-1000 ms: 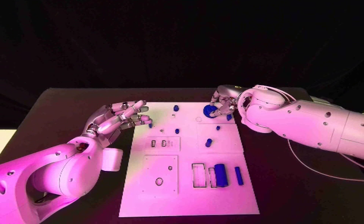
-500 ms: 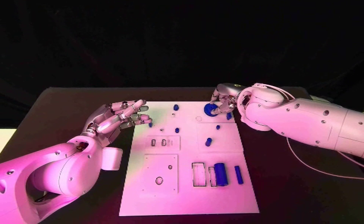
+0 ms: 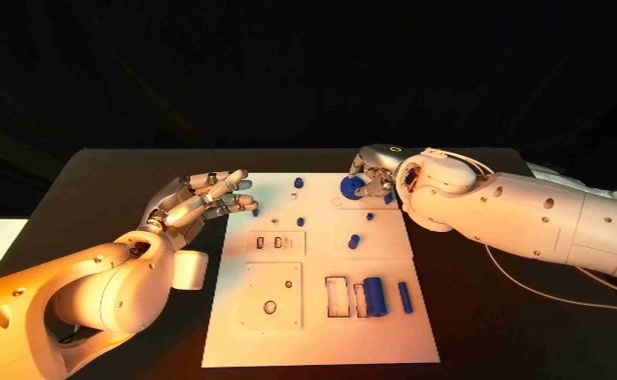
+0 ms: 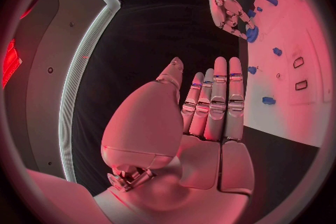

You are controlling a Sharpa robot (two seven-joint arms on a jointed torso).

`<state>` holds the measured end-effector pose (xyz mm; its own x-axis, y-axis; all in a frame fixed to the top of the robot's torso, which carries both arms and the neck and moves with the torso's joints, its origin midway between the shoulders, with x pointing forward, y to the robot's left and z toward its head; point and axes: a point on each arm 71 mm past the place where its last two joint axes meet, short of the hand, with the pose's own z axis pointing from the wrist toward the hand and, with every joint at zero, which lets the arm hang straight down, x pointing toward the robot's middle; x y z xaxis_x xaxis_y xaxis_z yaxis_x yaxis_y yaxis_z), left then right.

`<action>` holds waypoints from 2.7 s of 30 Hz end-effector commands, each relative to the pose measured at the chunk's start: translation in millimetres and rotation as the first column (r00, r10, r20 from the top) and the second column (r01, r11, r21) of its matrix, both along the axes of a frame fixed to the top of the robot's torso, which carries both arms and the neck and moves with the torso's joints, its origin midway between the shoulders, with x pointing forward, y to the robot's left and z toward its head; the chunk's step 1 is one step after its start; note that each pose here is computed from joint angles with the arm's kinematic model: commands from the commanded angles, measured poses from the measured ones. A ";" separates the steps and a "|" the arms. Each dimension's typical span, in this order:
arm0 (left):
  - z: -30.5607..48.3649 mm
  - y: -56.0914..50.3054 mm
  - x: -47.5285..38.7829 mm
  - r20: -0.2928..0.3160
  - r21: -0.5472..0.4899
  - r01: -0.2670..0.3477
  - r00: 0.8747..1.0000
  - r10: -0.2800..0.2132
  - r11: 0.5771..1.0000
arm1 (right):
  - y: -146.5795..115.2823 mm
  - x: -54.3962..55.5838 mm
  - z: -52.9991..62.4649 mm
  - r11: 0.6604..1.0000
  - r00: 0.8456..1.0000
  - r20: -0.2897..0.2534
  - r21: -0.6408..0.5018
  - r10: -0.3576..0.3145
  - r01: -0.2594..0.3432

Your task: Assemble the parts on the task board

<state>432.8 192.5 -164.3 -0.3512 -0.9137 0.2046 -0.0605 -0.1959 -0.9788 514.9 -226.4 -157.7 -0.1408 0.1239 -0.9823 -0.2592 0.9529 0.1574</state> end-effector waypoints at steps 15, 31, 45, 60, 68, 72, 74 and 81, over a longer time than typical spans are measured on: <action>1.5 -4.6 -0.9 0.006 -0.015 0.026 1.000 -0.025 1.000 | 69.7 -17.6 20.4 0.988 0.979 0.142 0.039 0.145 -0.152; 1.3 -6.2 -0.8 0.004 -0.016 0.030 1.000 -0.030 0.999 | 105.8 -6.3 -1.3 0.983 0.981 0.077 0.011 0.180 -0.182; 1.4 -5.9 -1.1 0.003 -0.016 0.030 1.000 -0.030 0.999 | 109.1 -0.6 -9.2 0.985 0.983 0.057 0.002 0.173 -0.174; 1.4 -5.2 -1.4 0.000 -0.014 0.028 1.000 -0.028 1.000 | 107.0 -0.1 -10.4 0.985 0.985 0.050 0.022 0.168 -0.169; 1.2 -4.0 -1.2 -0.001 -0.013 0.026 1.000 -0.026 1.000 | 87.4 -8.0 2.9 0.975 0.976 0.160 0.143 0.149 -0.173; 1.0 -2.2 -0.7 0.000 -0.011 0.022 1.000 -0.023 1.000 | 59.0 -15.7 11.6 0.957 0.977 0.147 0.225 0.153 -0.184; 0.9 -1.5 -0.3 0.000 -0.010 0.021 1.000 -0.021 1.000 | 34.0 -18.5 14.6 0.943 0.981 0.104 0.275 0.163 -0.186; 0.1 -1.3 0.9 0.000 -0.011 0.022 1.000 -0.022 1.000 | -33.4 -21.5 16.2 0.936 0.990 0.057 0.321 0.130 -0.141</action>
<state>433.9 193.4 -165.5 -0.3508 -0.9138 0.2049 -0.0674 -0.1936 -0.9788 495.9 -260.8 -141.3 -0.0859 0.3537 -0.9314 -0.3392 0.8686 0.3611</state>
